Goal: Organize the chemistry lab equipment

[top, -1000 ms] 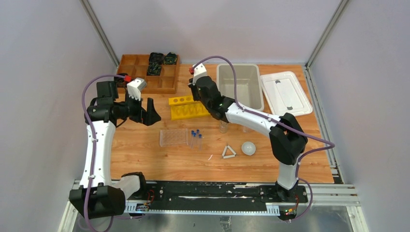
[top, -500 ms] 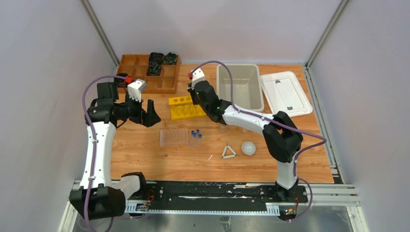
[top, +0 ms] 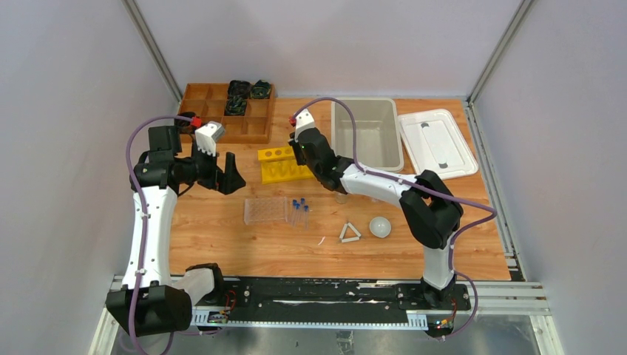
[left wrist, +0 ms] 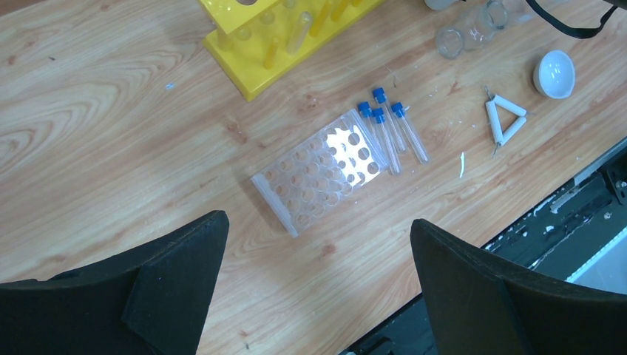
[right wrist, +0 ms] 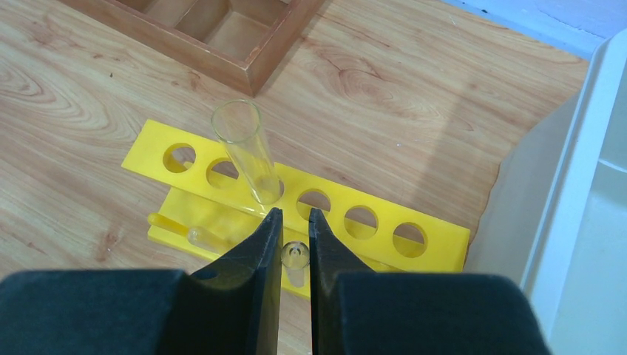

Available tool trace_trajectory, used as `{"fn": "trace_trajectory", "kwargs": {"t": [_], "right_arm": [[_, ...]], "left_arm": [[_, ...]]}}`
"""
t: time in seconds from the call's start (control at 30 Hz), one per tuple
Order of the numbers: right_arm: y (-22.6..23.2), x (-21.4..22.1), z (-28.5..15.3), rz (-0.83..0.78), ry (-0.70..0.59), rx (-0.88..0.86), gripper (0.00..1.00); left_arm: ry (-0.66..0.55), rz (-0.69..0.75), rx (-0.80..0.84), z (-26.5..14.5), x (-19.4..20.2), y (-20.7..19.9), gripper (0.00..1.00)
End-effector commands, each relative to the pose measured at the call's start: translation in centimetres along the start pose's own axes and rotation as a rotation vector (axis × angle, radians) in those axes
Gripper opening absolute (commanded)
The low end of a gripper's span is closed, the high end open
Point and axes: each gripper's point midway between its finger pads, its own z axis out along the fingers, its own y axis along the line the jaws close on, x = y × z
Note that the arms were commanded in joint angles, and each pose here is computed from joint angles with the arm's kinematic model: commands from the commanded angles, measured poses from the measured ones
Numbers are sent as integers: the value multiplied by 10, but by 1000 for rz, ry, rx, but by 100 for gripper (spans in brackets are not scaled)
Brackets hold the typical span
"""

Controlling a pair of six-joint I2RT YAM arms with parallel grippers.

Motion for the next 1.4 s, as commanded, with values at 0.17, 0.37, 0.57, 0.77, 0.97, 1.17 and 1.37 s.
{"fn": "trace_trajectory", "kwargs": {"t": [0.17,0.37,0.57,0.77,0.97,1.17,1.37], "right_arm": [[-2,10,10,10,-4,6,0],[-2,13,13,6,0,5,0],[-3,24,15,5,14,15,0],[-4,32,16,24,29,26,8],[-2,18,5,60,4,10,42],[0,-6,-20,95,-25,34,43],[12,-5,-61,151,41,49,31]], "left_arm": [[-9,16,-2,-1,1,1,100],[-9,21,-2,-1,1,1,100],[-5,24,-10,0,1,3,100],[-8,30,-16,-2,0,3,100],[-10,32,-23,-3,-1,3,100],[-20,30,-24,-5,-3,2,100],[-32,38,-36,-9,-5,0,100]]}}
